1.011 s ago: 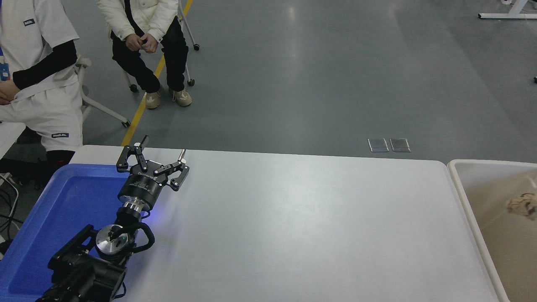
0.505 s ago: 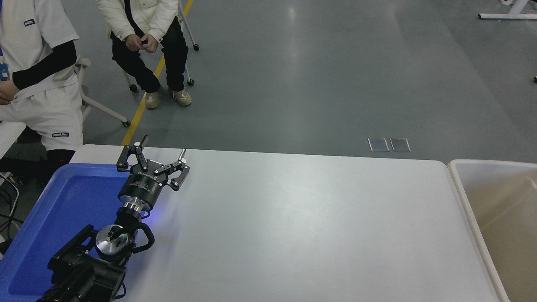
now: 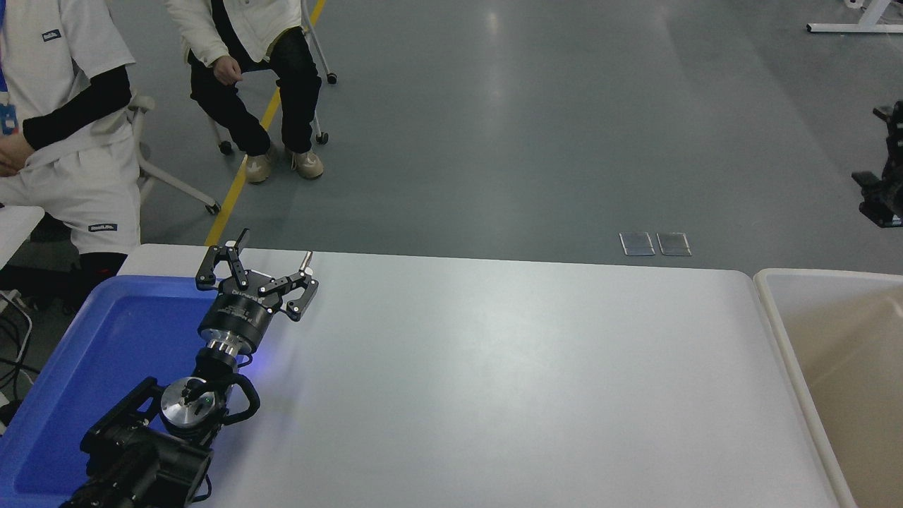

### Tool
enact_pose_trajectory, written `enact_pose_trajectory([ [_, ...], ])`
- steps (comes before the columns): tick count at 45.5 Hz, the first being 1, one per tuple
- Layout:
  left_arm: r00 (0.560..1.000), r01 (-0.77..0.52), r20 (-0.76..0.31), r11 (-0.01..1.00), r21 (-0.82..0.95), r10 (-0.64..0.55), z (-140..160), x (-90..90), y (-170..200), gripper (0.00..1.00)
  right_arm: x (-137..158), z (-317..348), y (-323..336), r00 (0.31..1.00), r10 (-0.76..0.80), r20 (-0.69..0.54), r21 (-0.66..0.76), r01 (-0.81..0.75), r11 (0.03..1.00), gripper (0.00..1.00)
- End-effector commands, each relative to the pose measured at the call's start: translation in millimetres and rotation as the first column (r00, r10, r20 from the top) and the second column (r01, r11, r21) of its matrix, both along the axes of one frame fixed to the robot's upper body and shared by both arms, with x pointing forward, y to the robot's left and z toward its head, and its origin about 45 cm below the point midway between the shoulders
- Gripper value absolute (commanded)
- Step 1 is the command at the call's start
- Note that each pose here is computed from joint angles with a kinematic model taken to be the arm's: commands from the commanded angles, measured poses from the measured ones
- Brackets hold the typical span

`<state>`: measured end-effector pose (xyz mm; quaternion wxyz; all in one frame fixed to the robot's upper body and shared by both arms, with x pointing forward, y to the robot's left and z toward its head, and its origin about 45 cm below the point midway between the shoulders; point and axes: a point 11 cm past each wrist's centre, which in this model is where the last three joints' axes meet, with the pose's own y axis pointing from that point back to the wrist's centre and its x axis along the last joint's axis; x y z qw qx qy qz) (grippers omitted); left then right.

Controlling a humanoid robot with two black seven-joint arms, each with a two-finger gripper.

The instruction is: Pick up paper ball place in dustbin

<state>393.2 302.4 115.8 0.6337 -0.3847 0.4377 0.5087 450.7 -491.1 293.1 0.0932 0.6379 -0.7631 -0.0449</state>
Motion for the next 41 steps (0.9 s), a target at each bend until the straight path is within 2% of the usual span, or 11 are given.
enact_pose_trajectory([
  [1,1.0,0.0,0.0,1.0,0.0,0.0,0.0,0.0,0.1,0.99,11.2,19.6,21.3,0.967,-0.072,0.243,0.271,0.004,0.963,1.0],
  [6,1.0,0.0,0.001,1.0,0.0,0.0,0.2,0.0,0.0,0.99,10.8,12.4,31.9,0.935,-0.124,0.333,0.363,-0.006,0.932,1.0],
  [10,1.0,0.0,0.0,1.0,0.0,0.0,0.0,0.0,0.1,0.99,8.6,-1.1,45.9,0.928,-0.104,0.359,0.398,-0.051,0.916,1.0],
  [20,1.0,0.0,0.0,1.0,0.0,0.0,0.0,0.0,0.1,0.99,-44.7,-83.7,58.4,0.956,-0.033,0.29,0.465,-0.111,0.878,1.0],
  [27,1.0,0.0,0.0,1.0,0.0,0.0,0.0,0.0,0.1,0.99,-76.3,-127.0,68.7,0.96,-0.056,0.276,0.545,-0.108,0.832,1.0],
  [41,1.0,0.0,0.0,1.0,0.0,0.0,0.0,0.0,0.1,0.99,-106.4,-163.4,78.4,0.965,-0.073,0.251,0.604,-0.098,0.791,1.0],
])
